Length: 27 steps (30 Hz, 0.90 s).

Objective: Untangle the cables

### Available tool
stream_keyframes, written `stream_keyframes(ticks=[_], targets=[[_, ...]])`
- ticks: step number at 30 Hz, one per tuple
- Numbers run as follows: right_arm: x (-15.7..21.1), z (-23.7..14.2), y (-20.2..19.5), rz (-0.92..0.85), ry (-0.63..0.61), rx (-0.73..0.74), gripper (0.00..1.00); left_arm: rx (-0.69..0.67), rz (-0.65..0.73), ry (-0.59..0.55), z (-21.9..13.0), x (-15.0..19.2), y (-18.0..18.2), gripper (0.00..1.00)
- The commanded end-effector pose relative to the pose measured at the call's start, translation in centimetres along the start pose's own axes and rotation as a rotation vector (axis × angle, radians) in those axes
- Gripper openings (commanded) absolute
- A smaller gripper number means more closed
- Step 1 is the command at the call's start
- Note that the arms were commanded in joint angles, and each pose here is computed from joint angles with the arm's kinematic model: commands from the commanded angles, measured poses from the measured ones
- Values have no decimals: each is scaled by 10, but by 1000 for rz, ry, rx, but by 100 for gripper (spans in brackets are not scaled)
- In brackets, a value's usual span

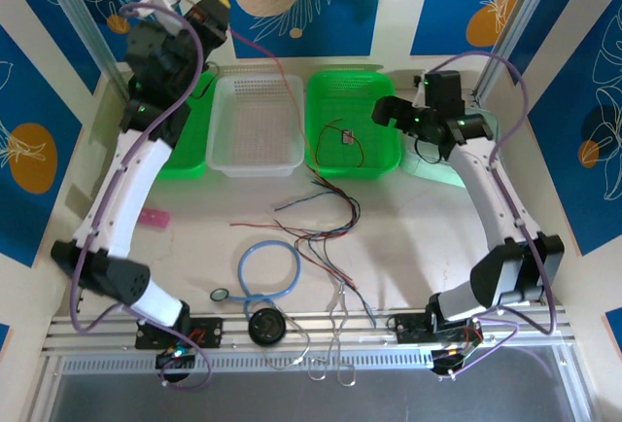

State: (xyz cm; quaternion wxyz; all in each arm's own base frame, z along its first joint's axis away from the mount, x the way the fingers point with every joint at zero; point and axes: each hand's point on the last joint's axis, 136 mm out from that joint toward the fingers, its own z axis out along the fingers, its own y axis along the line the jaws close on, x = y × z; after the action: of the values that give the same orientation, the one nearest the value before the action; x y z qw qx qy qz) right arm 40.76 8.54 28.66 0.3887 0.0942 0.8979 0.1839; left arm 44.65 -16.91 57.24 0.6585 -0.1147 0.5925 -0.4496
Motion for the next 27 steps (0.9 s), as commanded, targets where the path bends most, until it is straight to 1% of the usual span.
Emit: stream_keyframes(ticks=[1,4,7,11,13,15,17,19,21,22,24,27], targets=[[0,-20,-6,41,-25,-42,99,150,-18,-56,20,-13,-40,0],[2,-30,-17,65,-38,-38,99,152,-1,-26,46,5,-38,0],[7,-34,-19,66,-37,-41,99,131,13,27,72,48,-19,0],[14,-36,-18,65,-28,-52,99,105,64,148,102,127,9,0],[18,-37,-19,57,-20,-50,99,61,111,220,110,169,24,0],[20,-40,-24,45,-21,-18,99,-14,173,298,113,214,48,0],[22,-43,-30,31,-33,10,99,-62,201,380,112,256,67,0],[25,-47,-34,30,-44,25,99,-127,227,459,108,298,90,0],[29,-49,-35,38,-44,22,99,-220,291,537,100,336,117,0],[32,-50,-35,39,-41,21,99,-269,327,567,95,349,129,0],[36,-52,-38,40,-40,24,99,-314,397,649,85,381,145,0],[39,-54,-40,46,-37,19,99,-333,406,722,75,412,155,0]])
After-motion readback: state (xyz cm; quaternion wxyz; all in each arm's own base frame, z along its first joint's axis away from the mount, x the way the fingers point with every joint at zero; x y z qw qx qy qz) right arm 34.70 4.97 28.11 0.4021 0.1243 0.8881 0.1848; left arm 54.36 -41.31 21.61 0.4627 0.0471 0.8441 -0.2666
